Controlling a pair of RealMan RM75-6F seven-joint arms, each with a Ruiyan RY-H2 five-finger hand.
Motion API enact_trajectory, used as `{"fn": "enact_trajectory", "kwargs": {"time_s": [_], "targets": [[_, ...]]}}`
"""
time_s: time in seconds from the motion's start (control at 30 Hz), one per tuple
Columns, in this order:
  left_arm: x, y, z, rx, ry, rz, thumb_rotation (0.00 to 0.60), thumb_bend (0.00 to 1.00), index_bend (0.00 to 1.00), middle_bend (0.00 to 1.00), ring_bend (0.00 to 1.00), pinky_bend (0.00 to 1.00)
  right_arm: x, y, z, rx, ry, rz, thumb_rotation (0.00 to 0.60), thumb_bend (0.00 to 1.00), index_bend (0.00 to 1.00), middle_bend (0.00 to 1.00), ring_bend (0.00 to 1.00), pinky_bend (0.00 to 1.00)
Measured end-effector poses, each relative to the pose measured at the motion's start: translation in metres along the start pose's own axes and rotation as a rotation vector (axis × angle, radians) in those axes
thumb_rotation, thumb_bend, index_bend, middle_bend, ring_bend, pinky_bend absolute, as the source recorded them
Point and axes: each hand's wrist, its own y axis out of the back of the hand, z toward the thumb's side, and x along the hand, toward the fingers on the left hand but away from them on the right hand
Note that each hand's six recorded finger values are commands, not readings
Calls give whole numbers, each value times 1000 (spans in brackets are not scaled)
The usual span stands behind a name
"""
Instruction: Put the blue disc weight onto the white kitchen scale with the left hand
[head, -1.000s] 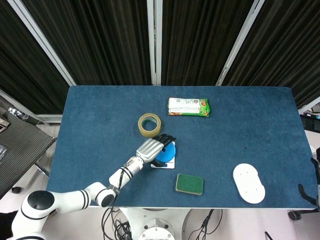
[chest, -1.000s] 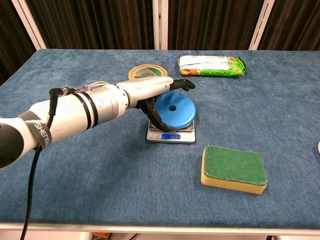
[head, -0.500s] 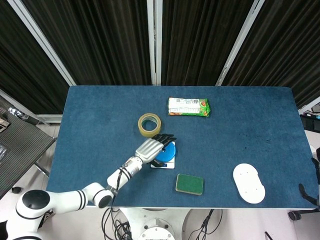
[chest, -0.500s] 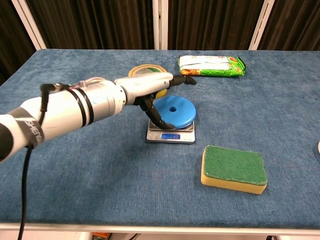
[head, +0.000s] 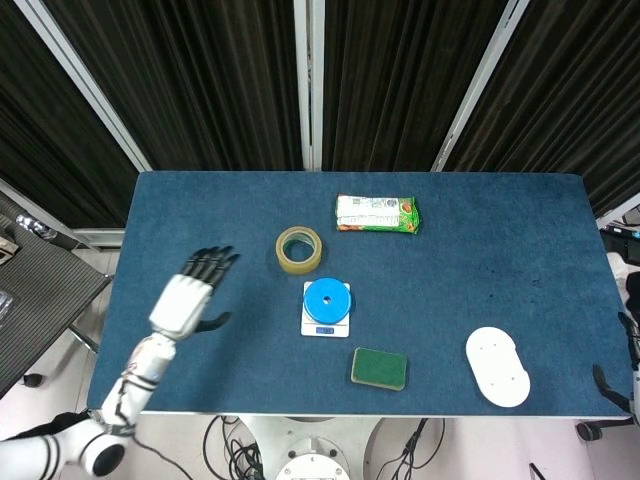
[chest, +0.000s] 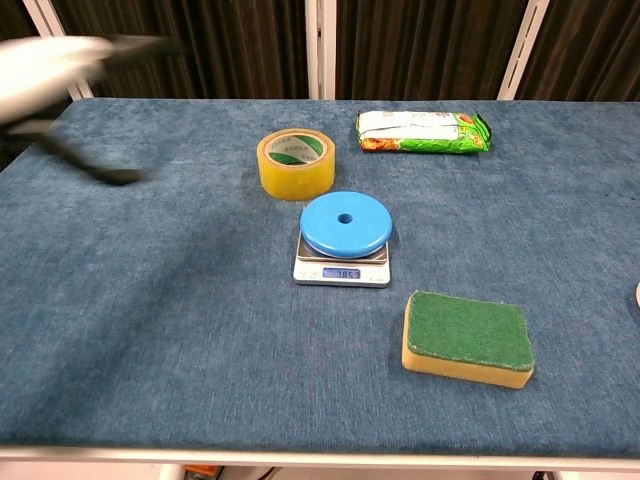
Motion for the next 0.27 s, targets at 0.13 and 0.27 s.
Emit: {"fn": "enact_trajectory", "kwargs": {"time_s": [0.13, 0.27], "targets": [[-74, 16, -57, 69, 157, 12, 600, 190, 66, 32, 0, 77, 1, -3, 9, 19, 26, -1, 600, 280, 0, 0, 0, 0], [-125, 24, -87, 68, 242, 7, 600, 191, 66, 35, 0, 74, 1, -6, 20, 30, 42, 3, 600, 280, 0, 0, 0, 0]]}}
